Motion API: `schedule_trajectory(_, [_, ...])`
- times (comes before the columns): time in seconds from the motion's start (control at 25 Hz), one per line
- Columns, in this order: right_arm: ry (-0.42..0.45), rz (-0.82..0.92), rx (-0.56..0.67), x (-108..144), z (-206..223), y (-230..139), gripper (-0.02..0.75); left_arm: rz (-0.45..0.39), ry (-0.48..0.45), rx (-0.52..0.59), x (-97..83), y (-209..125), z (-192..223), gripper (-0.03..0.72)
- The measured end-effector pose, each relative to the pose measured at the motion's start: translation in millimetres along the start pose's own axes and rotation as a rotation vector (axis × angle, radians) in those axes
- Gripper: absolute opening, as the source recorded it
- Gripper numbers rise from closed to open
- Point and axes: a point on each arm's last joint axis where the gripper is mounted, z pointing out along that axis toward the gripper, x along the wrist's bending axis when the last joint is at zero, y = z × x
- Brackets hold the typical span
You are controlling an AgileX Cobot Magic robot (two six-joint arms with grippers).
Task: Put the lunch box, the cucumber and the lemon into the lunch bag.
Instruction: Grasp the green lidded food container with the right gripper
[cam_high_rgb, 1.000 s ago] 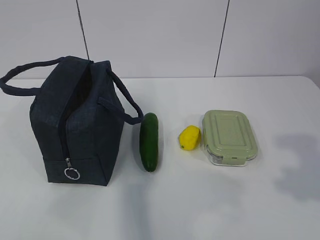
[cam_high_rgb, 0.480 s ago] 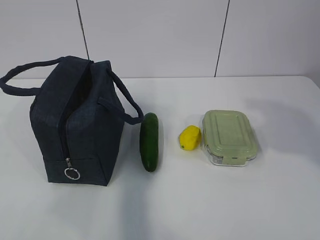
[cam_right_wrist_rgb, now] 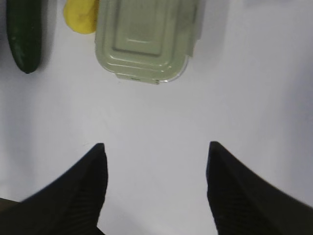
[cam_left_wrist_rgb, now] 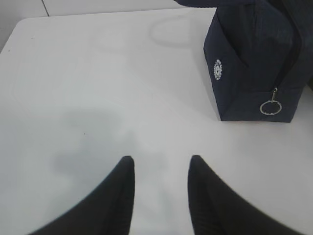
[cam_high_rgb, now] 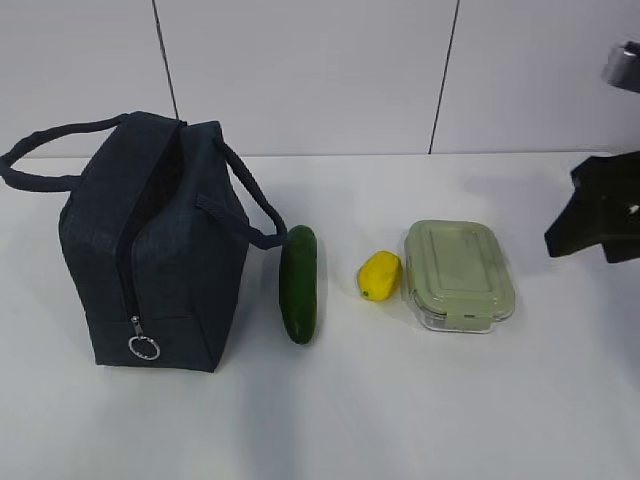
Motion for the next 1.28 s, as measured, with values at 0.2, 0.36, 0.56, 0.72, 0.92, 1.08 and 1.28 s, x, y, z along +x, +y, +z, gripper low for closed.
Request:
schedule_trajectory(0.2, [0.134, -0.026, 0.010, 5, 21, 21, 0.460, 0.000, 0.000, 0.000, 0.0, 0, 0, 0.263])
schedule_trajectory(0.36, [0.272, 0.019, -0.002, -7, 36, 32, 0.460, 0.000, 0.000, 0.000, 0.0, 0, 0, 0.264])
schedule_trajectory(0.56, [0.478, 0.045, -0.024, -36, 38, 38, 0.460, 0.000, 0.000, 0.000, 0.0, 0, 0, 0.263])
schedule_trajectory(0.72, [0.546, 0.046, 0.000, -55, 55, 39, 0.460, 0.000, 0.000, 0.000, 0.0, 0, 0, 0.264])
schedule_trajectory(0.92, [0.557, 0.054, 0.029, -68, 77, 50, 0.460, 0.000, 0.000, 0.000, 0.0, 0, 0, 0.263])
schedule_trajectory(1.08, [0.558, 0.048, 0.019, -75, 88, 66, 0.459, 0.000, 0.000, 0.000, 0.0, 0, 0, 0.263])
schedule_trajectory(1.28, [0.535, 0.037, 0.056, -82, 99, 68, 0.459, 0.000, 0.000, 0.000, 0.0, 0, 0, 0.263])
